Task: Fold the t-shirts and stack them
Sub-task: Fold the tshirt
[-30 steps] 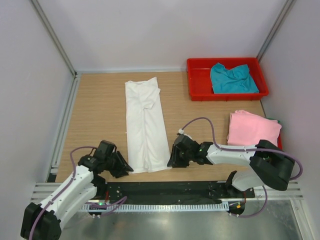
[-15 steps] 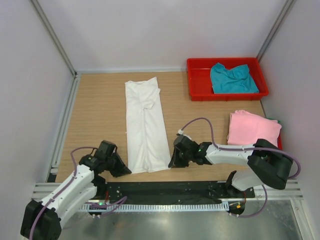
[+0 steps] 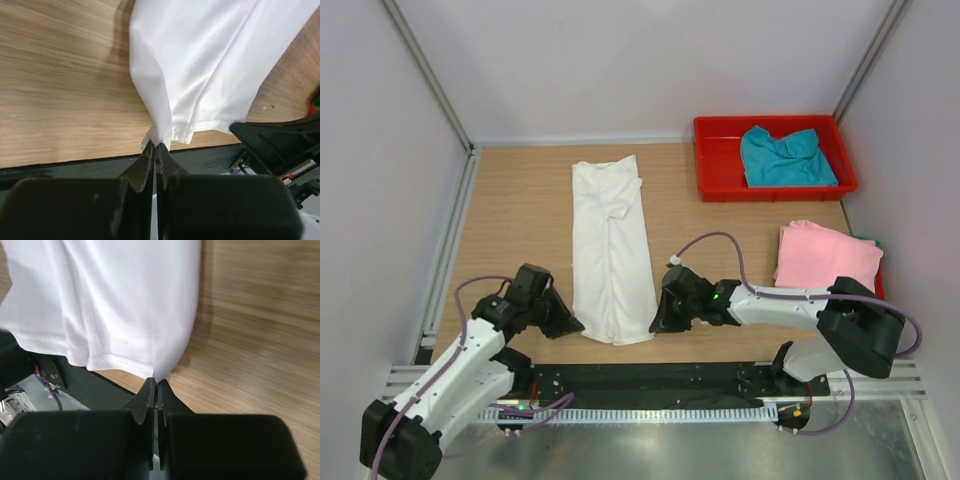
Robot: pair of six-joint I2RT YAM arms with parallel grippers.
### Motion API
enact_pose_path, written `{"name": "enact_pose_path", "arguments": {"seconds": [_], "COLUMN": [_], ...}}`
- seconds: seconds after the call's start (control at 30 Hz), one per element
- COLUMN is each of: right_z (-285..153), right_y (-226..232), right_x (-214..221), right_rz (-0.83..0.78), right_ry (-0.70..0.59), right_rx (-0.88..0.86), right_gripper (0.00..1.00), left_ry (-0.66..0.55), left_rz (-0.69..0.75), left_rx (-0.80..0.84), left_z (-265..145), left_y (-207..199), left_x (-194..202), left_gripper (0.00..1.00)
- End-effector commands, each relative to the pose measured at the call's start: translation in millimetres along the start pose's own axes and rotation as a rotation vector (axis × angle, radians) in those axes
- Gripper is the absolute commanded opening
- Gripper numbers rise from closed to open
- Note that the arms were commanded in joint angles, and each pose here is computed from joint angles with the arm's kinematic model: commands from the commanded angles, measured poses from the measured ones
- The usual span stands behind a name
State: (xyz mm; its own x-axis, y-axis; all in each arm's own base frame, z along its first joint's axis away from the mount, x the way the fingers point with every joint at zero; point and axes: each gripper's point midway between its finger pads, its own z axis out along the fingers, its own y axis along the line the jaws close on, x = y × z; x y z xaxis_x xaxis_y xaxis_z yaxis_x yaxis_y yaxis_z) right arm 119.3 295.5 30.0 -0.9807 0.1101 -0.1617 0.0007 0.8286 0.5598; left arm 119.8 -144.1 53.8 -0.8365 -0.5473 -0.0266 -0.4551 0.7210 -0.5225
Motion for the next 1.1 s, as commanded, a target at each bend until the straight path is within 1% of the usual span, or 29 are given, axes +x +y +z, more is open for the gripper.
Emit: {"name": "enact_pose_path", "arguments": {"seconds": [0.0, 0.07, 0.13, 0.2, 0.23, 0.27, 0.37, 0.4, 0.43, 0.5, 0.57, 0.6, 0.67, 0.7, 0.73, 0.8, 0.87, 1.07], "right_z": [-14.0, -16.8, -17.2, -12.8, -13.4, -12.2, -16.5, -15.9, -19.4, -25.0, -18.0, -20.8, -9.8, -12.0, -1.8, 2.1, 16.6, 24.6], "right_y": [39.3, 45.8, 47.1, 41.4, 45.3, 45.3, 57.5, 55.1, 62.0, 72.5, 70.6, 80.8, 74.9, 83.5, 74.1, 75.6, 62.7, 66.9], "right_x": [-17.7, -28.1, -39.1, -48.1, -54.8, -60.2, -80.7, -92.4, -102.4, -123.5, -135.0, -143.6, -158.5, -168.8, -176.6, -192.4, -202.6, -246.2], "right_rz": [-0.018, -0.049, -0.072, -0.086, -0.083, -0.069, -0.075, -0.063, -0.082, -0.083, -0.094, -0.099, -0.095, -0.100, -0.083, -0.087, -0.050, -0.024], "right_ry": [-0.047, -0.076, -0.105, -0.104, -0.109, -0.101, -0.123, -0.133, -0.144, -0.164, -0.151, -0.147, -0.131, -0.135, -0.122, -0.131, -0.099, -0.121], "right_rx": [-0.085, -0.075, -0.044, -0.012, -0.019, -0.027, -0.064, -0.056, -0.064, -0.083, -0.069, -0.087, -0.065, -0.082, -0.058, -0.058, -0.043, -0.065], "right_gripper": [0.01, 0.01, 0.01, 0.01, 0.01, 0.01, 0.01, 0.01, 0.01, 0.01, 0.01, 0.01, 0.01, 0.01, 0.01, 0.01, 0.01, 0.01], "left_ry": [-0.057, -0.077, -0.109, -0.115, -0.132, -0.123, -0.144, -0.147, -0.152, -0.156, -0.160, -0.155, -0.167, -0.162, -0.161, -0.142, -0.137, -0.131], "left_rz": [0.051, 0.069, 0.106, 0.141, 0.152, 0.158, 0.181, 0.185, 0.196, 0.187, 0.189, 0.166, 0.177, 0.157, 0.157, 0.155, 0.140, 0.145], "left_rx": [0.013, -0.005, -0.004, -0.015, -0.008, -0.031, -0.046, -0.045, -0.041, -0.031, -0.012, -0.029, -0.006, -0.021, -0.018, -0.006, 0.006, -0.007], "left_z": [-18.8, -22.3, -30.3, -32.2, -36.6, -32.7, -34.3, -34.3, -34.6, -34.2, -36.9, -32.6, -34.9, -29.8, -28.0, -20.5, -15.6, -2.2], "left_y": [-21.2, -26.4, -41.3, -48.3, -57.5, -58.3, -70.2, -74.4, -78.3, -89.5, -101.5, -99.4, -110.7, -108.7, -110.1, -115.9, -117.7, -120.8], "left_x": [-14.6, -21.9, -33.7, -39.7, -45.7, -48.6, -61.7, -65.2, -69.2, -81.1, -92.4, -101.9, -117.4, -128.2, -134.4, -147.5, -160.2, -195.4], "left_gripper": [0.00, 0.00, 0.00, 0.00, 0.00, 0.00, 0.00, 0.00, 0.00, 0.00, 0.01, 0.00, 0.00, 0.00, 0.00, 0.00, 0.00, 0.00]}}
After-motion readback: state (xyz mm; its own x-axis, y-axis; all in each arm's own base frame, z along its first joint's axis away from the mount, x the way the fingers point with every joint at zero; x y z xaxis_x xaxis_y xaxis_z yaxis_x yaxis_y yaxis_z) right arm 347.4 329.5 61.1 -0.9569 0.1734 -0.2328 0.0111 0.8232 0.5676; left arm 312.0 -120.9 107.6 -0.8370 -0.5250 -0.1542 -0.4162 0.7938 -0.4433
